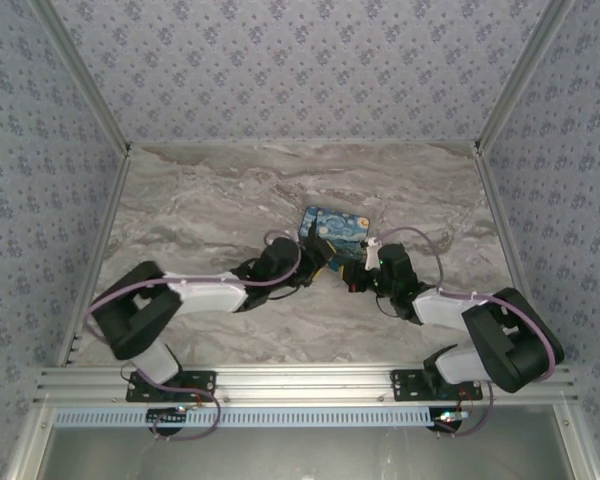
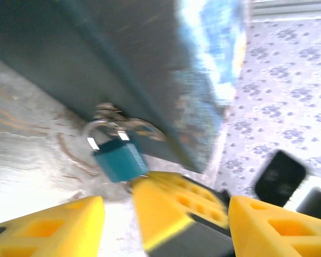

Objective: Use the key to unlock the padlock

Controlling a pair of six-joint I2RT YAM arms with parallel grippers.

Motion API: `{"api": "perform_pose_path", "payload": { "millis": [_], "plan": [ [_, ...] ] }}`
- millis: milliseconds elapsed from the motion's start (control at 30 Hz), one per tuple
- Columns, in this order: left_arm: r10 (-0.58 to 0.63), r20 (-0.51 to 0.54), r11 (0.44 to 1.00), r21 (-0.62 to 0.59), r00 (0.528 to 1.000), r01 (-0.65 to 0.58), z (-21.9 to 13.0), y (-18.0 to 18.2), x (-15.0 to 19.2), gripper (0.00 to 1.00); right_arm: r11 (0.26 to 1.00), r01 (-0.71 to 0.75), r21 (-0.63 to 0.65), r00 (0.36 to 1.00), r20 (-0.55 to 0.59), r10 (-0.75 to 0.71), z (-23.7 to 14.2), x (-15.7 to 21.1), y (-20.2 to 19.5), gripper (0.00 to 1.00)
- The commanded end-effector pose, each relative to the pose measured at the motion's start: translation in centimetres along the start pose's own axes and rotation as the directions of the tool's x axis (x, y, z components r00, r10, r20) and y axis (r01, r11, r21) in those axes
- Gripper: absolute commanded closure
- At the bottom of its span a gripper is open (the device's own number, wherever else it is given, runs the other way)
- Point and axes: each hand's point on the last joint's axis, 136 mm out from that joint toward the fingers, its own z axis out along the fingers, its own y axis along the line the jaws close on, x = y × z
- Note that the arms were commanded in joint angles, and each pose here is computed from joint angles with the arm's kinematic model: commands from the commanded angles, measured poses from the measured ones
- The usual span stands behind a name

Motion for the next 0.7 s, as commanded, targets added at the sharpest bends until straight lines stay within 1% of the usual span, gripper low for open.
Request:
{"api": "perform_pose_path", "payload": {
  "millis": [0, 33, 133, 200, 267, 333, 400, 467, 667],
  "plan": [
    [0.112, 0.100, 0.994, -0.020, 0.989, -0.111, -3.0, -1.1, -2.6, 0.31, 0.997, -0.081, 0.010, 0.997, 0.001, 0.081, -0.3, 0.3, 0.1, 1.00],
    [0.141, 0.122, 0.990, -0.022, 0.982, -0.140, -3.9, -1.5, -3.2, 0.29, 0.996, -0.094, 0.006, 0.996, 0.002, 0.094, -0.4, 0.4, 0.2, 1.00],
    [0.249, 0.199, 0.966, 0.021, 0.948, -0.258, -7.0, -4.3, -4.5, 0.25, 0.991, -0.134, -0.013, 0.991, 0.003, 0.134, -0.4, 0.5, 0.8, 1.00],
    [0.333, 0.252, 0.930, 0.074, 0.909, -0.361, -9.3, -7.3, -5.0, 0.23, 0.988, -0.153, -0.015, 0.988, 0.005, 0.153, -0.4, 0.6, 1.0, 1.00],
    [0.413, 0.292, 0.887, 0.085, 0.863, -0.453, -11.3, -9.2, -5.2, 0.21, 0.985, -0.173, -0.014, 0.985, 0.004, 0.173, -0.4, 0.6, 1.0, 1.00],
    [0.465, 0.324, 0.860, 0.058, 0.824, -0.508, -13.0, -9.8, -5.7, 0.19, 0.981, -0.195, -0.015, 0.981, 0.002, 0.195, -0.3, 0.6, 1.1, 1.00],
    [0.481, 0.347, 0.853, 0.024, 0.805, -0.521, -14.3, -9.3, -6.2, 0.17, 0.975, -0.221, -0.020, 0.975, 0.002, 0.221, -0.3, 0.5, 1.3, 1.00],
    [0.467, 0.356, 0.862, 0.024, 0.810, -0.507, -14.9, -8.4, -6.3, 0.16, 0.967, -0.254, -0.012, 0.967, -0.005, 0.254, -0.3, 0.6, 1.2, 1.00],
    [0.317, 0.332, 0.937, 0.032, 0.888, -0.347, -15.4, -3.1, -6.8, 0.18, 0.936, -0.350, 0.023, 0.936, -0.029, 0.351, -0.2, 1.4, 0.8, 1.00]
  ]
}}
